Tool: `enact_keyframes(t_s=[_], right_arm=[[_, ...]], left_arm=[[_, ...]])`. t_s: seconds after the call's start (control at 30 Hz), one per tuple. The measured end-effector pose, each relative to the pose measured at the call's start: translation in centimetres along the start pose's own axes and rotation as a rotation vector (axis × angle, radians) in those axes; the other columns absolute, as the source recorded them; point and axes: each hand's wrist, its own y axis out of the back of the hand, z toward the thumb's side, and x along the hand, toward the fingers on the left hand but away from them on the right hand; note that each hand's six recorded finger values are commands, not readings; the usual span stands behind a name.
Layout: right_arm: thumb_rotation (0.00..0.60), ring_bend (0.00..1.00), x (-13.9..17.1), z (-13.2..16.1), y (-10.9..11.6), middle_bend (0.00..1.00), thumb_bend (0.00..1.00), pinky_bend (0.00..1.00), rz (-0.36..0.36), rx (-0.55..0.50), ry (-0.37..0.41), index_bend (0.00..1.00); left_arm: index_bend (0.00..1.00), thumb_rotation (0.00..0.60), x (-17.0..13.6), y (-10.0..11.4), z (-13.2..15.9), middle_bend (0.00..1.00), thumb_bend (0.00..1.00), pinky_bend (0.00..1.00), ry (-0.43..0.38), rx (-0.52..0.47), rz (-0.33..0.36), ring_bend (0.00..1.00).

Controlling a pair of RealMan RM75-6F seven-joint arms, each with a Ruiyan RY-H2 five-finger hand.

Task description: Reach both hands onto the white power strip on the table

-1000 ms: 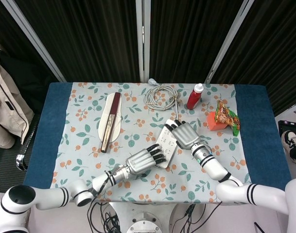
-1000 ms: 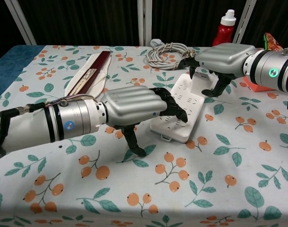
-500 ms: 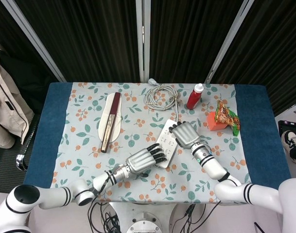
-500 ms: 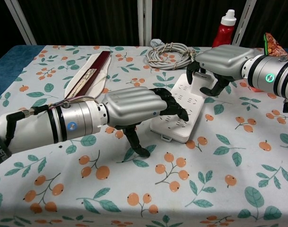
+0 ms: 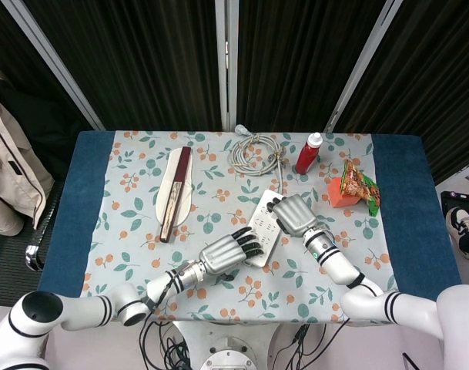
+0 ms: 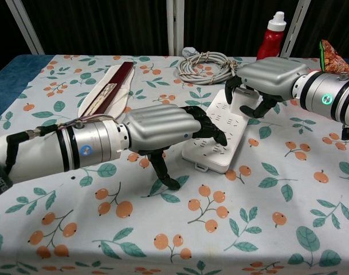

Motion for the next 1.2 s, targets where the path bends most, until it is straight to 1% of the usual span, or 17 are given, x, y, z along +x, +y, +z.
enact_keyframes(t_s=[0.23,0.4,0.63,1.03,1.2], right_arm=[[0.600,0.59,0.4,-0.3,-0.2,0.67,0.63,0.68,-0.025,-0.015,0.034,0.88],[0.600,0.60,0.9,-0.5,-0.3,0.68,0.64,0.69,-0.049,-0.039,0.047,0.90],[0.600,0.61,1.6,-1.1,-0.1,0.69,0.64,0.69,-0.094,-0.080,0.052,0.90],[0.600,0.61,2.1,-1.7,-0.2,0.69,0.65,0.69,-0.115,-0.086,0.053,0.90],[0.600,0.61,2.2,-1.8,0.3,0.69,0.64,0.69,-0.139,-0.100,0.053,0.90]], left_arm=[[0.17,0.600,0.0,-0.1,-0.3,0.18,0.08,0.06,0.011,-0.016,-0.012,0.08],[0.17,0.600,0.0,-0.1,-0.5,0.18,0.08,0.06,0.016,-0.021,-0.021,0.08],[0.17,0.600,0.0,-0.1,-0.4,0.18,0.08,0.06,0.018,-0.018,-0.026,0.08],[0.17,0.600,0.2,-0.2,-0.6,0.18,0.08,0.06,0.029,-0.019,-0.039,0.08],[0.17,0.600,0.2,0.0,-0.6,0.18,0.08,0.06,0.030,-0.015,-0.036,0.08]])
